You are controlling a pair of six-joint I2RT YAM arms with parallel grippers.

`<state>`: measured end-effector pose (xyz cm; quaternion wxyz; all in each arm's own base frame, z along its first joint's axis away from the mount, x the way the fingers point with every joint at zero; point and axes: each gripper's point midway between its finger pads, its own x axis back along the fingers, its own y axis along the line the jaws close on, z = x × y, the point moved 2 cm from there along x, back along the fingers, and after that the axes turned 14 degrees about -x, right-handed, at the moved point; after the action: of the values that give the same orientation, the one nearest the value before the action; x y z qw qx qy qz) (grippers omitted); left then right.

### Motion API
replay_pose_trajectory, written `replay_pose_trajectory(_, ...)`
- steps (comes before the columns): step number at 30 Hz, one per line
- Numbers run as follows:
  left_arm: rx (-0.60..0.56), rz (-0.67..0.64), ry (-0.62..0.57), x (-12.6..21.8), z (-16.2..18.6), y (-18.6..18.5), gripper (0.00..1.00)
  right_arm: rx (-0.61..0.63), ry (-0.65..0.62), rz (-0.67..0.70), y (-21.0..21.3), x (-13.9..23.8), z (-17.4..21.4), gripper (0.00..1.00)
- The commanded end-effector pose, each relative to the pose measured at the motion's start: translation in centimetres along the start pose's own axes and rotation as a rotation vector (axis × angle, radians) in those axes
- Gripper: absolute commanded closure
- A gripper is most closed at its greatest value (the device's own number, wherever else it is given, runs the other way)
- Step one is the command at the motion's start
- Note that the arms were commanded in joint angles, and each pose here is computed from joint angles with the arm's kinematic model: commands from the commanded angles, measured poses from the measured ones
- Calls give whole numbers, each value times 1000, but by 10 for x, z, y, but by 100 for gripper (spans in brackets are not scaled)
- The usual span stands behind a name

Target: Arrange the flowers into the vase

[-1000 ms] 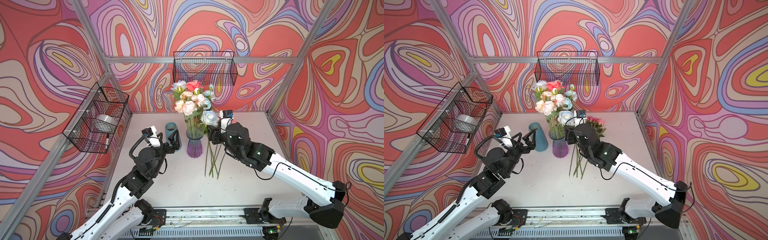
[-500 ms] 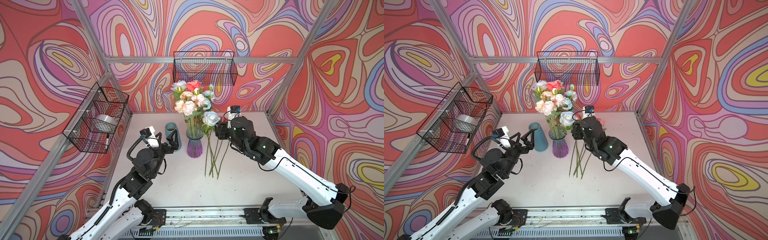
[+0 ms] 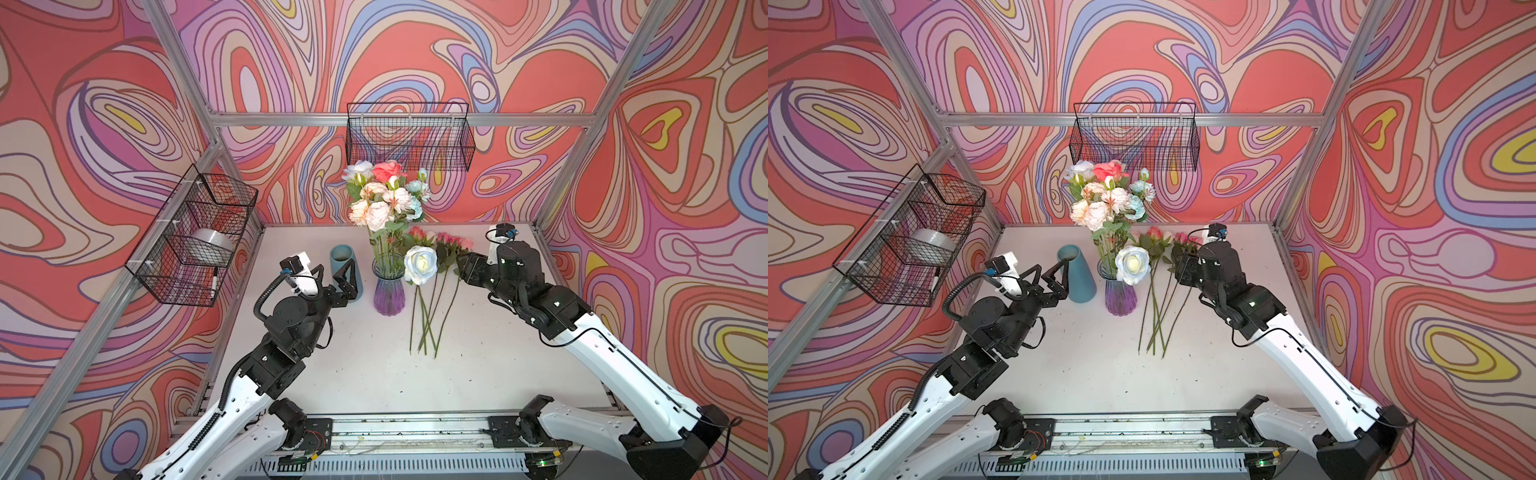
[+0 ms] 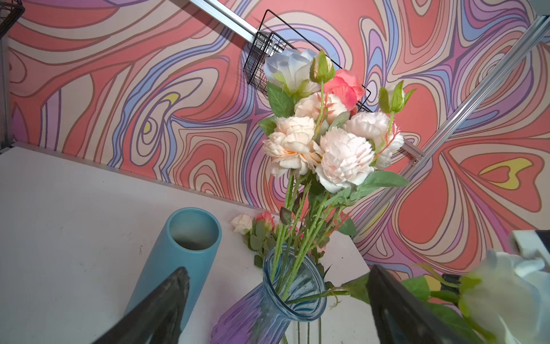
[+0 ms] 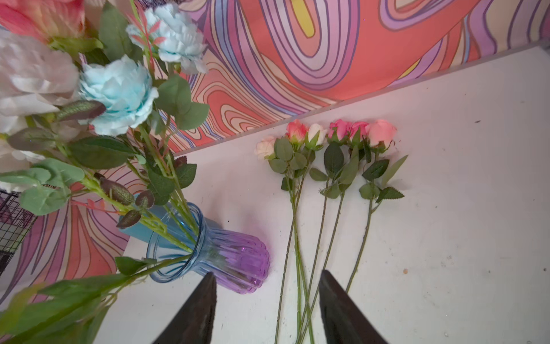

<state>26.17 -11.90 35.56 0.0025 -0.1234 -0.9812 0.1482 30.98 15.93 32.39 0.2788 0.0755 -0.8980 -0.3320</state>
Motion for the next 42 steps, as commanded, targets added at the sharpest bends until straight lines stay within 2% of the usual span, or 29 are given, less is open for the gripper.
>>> replay_pose_trajectory(1, 15, 3, -21, 2, -12, -2, 6, -69, 118, -69, 5, -22, 23, 44)
replay_pose_trajectory(8, 10, 2, -18, 2, -11, -2, 6, -121, 285, -166, 27, -68, 41, 47)
replay_pose_trajectory(15, 6, -8, -30, 4, -15, 0, 6, -135, 378, -119, 31, -106, 52, 49)
replay_pose_trajectory(19, 8, -2, -33, 5, -16, -1, 6, -98, 407, -127, 40, -117, 52, 49)
replay_pose_trajectory(27, 9, -2, -33, 5, -16, -1, 6, -67, 500, -60, 41, -139, 71, 52)
replay_pose_trajectory(35, 12, 3, -35, 5, -17, -1, 6, 19, 559, 42, 44, -151, 89, 54)
replay_pose_trajectory(42, 15, 2, -42, 7, -19, -1, 6, 31, 557, 129, 38, -161, 94, 64)
